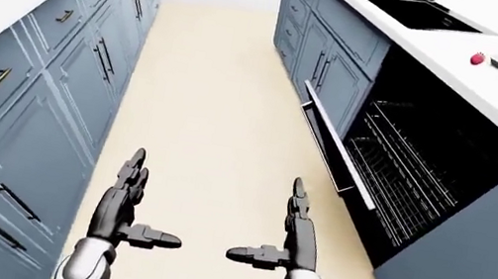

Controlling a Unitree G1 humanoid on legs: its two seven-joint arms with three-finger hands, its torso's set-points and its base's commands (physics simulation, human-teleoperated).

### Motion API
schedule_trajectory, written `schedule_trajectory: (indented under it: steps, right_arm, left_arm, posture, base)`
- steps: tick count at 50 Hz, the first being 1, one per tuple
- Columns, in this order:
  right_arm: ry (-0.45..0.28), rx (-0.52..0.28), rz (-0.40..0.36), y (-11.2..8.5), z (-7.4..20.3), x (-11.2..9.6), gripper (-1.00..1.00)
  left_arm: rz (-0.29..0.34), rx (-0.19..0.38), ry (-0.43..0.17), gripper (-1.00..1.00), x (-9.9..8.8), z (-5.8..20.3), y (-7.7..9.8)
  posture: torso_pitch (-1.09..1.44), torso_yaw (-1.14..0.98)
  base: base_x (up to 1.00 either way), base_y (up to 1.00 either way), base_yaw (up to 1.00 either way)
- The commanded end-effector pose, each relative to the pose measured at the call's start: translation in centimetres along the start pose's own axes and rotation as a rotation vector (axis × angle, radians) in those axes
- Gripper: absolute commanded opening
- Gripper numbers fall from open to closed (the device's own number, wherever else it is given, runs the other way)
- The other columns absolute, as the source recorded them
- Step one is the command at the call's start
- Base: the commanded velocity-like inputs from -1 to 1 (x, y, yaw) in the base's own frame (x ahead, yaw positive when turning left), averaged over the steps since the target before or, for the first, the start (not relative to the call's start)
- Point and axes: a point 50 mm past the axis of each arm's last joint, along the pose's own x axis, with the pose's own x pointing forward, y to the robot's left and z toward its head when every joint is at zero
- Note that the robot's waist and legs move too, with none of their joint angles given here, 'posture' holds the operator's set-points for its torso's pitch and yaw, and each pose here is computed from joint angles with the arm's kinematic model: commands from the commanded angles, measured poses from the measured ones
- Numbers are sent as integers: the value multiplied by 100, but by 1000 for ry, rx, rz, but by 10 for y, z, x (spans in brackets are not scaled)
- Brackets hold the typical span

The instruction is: Close the dishwasher door

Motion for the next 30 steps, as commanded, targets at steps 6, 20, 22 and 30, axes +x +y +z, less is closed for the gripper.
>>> schedule_trajectory:
  steps: [6,20,22,30]
  right_arm:
    - [-103,2,31,7,22,4,100]
    - [-105,-2,6,5,24,3,100]
    - [-104,-1,8,5,24,3,100]
    - [-100,-1,9,5,23,1,100]
  left_arm:
    - [20,7,-104,100,3,20,5]
    - [24,6,-108,100,3,21,6]
    - [24,7,-108,100,3,21,6]
    - [24,6,-110,100,3,22,6]
  posture:
    - [0,0]
    - [0,0]
    - [0,0]
    - [0,0]
  base:
    - [0,0,55]
    - [0,0,36]
    - [0,0,0]
    - [0,-12,0]
